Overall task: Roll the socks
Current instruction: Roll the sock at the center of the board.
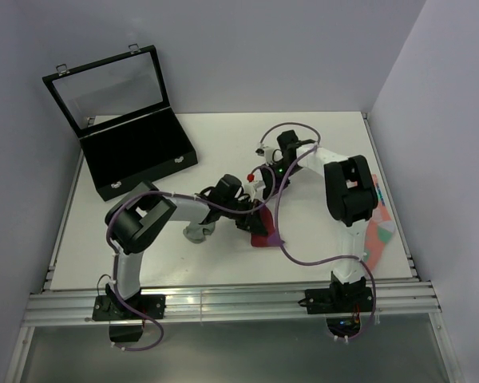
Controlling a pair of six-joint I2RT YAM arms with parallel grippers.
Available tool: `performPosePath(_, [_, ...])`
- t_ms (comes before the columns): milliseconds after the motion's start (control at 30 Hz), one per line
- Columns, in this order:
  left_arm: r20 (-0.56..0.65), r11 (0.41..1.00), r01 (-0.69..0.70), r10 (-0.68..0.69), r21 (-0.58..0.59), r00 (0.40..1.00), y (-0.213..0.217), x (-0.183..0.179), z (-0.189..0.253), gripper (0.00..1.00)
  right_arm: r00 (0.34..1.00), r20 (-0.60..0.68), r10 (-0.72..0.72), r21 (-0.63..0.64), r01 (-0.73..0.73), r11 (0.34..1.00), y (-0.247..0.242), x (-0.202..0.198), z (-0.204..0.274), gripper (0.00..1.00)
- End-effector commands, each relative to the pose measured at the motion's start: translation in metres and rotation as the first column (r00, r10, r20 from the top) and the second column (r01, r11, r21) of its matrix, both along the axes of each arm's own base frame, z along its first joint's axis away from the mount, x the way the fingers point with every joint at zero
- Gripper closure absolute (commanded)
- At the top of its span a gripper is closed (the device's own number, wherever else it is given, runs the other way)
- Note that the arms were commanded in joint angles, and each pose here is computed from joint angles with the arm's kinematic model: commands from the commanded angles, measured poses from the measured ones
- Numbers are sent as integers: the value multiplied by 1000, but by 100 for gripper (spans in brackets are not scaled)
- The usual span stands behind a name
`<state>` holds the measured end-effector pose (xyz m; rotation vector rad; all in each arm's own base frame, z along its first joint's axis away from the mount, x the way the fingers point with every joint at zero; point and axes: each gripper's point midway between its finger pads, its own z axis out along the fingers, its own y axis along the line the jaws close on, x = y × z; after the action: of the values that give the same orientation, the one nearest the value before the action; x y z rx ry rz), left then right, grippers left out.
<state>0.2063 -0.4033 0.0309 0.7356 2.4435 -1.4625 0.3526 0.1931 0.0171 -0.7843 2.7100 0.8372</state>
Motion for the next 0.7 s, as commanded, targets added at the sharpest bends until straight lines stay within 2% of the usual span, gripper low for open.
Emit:
performPosePath(0, [-260, 877, 22, 118, 480, 959, 88, -64, -118, 100, 995, 101, -24, 21, 22, 1000, -6, 17, 17, 76])
performPosePath(267, [-285, 845, 11, 167, 534, 944, 98, -65, -131, 100, 992, 120, -30, 61, 23, 998, -9, 14, 27, 68])
performPosePath(433, [-276, 825, 1, 188, 565, 942, 104, -60, -136, 100, 984, 166, -56, 160, 30, 987, -16, 13, 60, 59])
performPosePath(667, [-279, 803, -1, 208, 596, 938, 114, -58, -146, 100, 962, 272, -14, 188, -39, 981, -38, -8, 89, 57])
